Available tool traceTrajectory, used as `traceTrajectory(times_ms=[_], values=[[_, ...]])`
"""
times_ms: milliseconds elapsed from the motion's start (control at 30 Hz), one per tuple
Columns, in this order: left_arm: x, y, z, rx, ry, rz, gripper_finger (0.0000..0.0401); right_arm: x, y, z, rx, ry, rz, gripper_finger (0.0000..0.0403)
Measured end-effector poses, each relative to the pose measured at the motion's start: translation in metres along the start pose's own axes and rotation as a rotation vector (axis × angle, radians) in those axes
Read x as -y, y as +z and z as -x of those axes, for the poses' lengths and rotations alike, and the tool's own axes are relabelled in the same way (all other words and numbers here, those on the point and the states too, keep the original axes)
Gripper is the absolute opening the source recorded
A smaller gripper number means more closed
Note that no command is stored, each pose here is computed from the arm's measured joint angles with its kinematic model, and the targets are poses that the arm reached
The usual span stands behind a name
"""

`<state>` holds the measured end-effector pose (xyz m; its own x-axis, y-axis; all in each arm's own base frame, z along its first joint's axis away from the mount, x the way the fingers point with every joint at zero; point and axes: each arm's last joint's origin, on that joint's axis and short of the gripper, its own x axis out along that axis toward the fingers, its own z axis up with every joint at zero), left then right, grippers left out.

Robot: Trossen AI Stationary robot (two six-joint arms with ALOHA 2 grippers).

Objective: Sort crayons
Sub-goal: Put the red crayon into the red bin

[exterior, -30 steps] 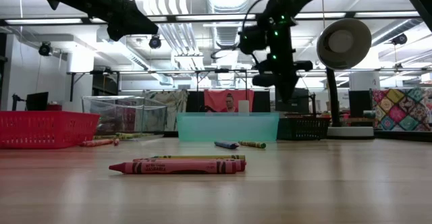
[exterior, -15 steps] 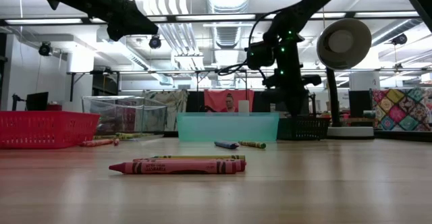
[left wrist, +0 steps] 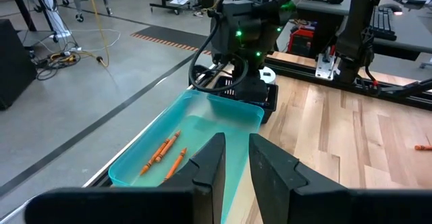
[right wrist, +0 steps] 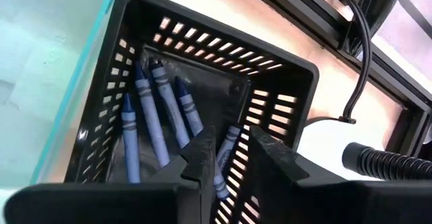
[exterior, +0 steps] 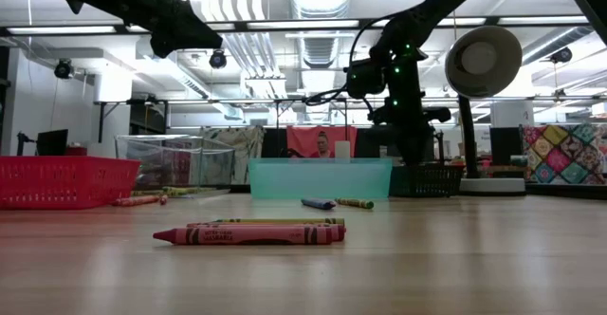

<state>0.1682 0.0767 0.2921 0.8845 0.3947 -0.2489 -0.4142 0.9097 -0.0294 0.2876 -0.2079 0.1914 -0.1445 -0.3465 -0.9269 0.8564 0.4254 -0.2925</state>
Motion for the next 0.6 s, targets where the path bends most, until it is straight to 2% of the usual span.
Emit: traceTrajectory(times_ms=[233,600], values=[[0.000,0.000,0.000,-0.002,-0.001,0.040,0.0049,-0.003,-0.002,0.012,-0.004,0.019,0.024,0.0079],[0.019,-0.001,0.001,-0.012,-0.105,0.064,0.0049,-0.009,-0.005,0.069,0.158,0.105,0.048,0.0079]])
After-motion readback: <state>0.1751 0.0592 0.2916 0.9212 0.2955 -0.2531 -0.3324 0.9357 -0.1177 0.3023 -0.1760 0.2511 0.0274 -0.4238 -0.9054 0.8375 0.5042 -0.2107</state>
